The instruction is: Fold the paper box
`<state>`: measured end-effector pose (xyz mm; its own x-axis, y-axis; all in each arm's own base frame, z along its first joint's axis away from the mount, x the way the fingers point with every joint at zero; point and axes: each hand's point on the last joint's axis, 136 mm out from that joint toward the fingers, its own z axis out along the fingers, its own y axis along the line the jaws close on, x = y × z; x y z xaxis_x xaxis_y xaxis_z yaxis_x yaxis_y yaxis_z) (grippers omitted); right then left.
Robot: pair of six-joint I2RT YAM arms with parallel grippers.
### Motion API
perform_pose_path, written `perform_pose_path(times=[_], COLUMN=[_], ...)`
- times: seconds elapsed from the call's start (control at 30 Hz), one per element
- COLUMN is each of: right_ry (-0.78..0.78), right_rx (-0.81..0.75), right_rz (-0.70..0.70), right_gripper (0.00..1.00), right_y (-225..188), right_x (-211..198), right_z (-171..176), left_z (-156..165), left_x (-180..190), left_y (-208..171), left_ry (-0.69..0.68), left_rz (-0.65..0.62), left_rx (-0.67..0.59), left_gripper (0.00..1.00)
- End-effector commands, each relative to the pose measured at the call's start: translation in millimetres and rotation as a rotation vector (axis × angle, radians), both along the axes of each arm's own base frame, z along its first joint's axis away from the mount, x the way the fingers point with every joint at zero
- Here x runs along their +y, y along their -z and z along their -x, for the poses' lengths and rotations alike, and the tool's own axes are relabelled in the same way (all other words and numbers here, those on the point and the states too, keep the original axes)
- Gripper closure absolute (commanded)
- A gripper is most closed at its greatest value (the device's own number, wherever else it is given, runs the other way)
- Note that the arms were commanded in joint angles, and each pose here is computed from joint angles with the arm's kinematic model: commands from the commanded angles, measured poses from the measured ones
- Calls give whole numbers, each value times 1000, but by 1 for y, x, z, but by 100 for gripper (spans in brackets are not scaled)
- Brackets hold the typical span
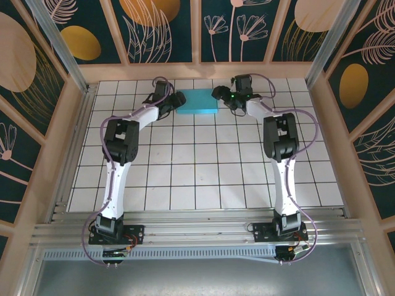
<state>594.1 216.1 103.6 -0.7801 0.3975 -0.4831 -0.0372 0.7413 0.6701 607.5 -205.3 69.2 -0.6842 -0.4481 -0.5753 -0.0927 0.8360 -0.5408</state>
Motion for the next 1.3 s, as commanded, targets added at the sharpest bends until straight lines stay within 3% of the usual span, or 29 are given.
perform_pose_path(times=[0.0,0.17,0.33,0.43,0.5,0.7,0.9,1.07,1.27], right_ry=[18,98,247,329,362,384,335,306,399], right_rx=[-152,-263,-357,-343,-340,-437,-610,-744,-719], right_rz=[54,178,386,478,505,608,611,531,585], right_gripper=[25,24,18,12,9,2,1,1,1], right_y=[-80,-113,-112,-90,-68,-15,-18,-24,-24], right_x=[-31,-91,-151,-184,-201,-226,-221,-216,-227], right_z=[12,69,123,149,164,186,192,221,221], left_z=[11,79,151,192,214,279,289,283,247], left_x=[15,52,96,126,144,200,221,232,228], left_y=[-93,-144,-164,-158,-157,-138,-114,-99,-82], left_ry=[-8,-52,-118,-179,-214,-392,-441,-409,-330], left_rz=[-23,-98,-224,-320,-399,-609,-702,-608,-591], left_rx=[-165,-287,-394,-440,-494,-647,-630,-709,-728], left_gripper=[28,18,12,9,1,1,1,1,1])
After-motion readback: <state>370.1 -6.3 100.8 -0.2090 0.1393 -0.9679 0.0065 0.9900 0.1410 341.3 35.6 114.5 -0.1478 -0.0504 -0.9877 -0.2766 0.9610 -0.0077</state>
